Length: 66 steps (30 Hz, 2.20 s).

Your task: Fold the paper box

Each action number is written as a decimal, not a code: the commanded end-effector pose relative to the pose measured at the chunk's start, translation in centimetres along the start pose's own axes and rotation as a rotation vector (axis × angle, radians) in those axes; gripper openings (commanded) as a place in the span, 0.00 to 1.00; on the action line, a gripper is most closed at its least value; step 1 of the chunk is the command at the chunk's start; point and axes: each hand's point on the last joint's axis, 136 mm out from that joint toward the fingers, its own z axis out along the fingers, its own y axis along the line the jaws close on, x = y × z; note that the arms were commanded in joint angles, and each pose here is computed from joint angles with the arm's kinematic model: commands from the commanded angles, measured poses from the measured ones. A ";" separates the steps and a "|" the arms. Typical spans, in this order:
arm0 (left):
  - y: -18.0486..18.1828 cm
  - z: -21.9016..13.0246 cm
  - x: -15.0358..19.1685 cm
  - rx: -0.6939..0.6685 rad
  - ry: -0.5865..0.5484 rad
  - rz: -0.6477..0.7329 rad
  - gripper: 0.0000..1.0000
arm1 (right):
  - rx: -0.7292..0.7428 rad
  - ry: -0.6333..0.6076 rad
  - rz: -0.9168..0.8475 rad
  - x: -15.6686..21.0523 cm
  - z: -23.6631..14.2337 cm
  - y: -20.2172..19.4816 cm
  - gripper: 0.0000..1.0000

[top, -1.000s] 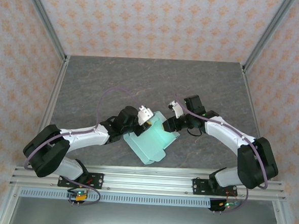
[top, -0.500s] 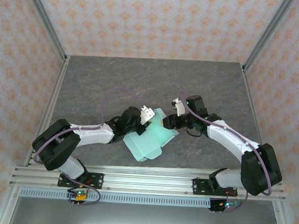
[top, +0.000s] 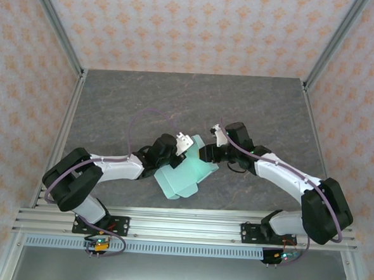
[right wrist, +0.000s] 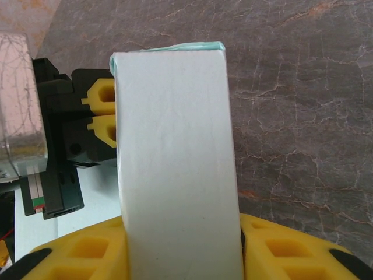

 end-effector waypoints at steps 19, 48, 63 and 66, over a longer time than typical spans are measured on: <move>-0.6 0.1 -6.5 0.002 -0.214 -0.056 0.00 | -0.120 -0.003 -0.010 0.4 1.0 3.0 0.41; -0.1 -1.7 -7.5 -0.070 -0.268 -0.090 0.00 | -0.123 -0.014 -0.033 0.8 1.2 2.7 0.41; 1.3 -3.5 -7.0 -0.073 -0.306 -0.202 0.47 | -0.042 -0.014 -0.017 1.0 1.9 0.8 0.41; 3.0 -5.3 -7.6 -0.091 -0.318 -0.305 0.68 | 0.002 -0.037 0.022 0.7 1.9 -0.1 0.42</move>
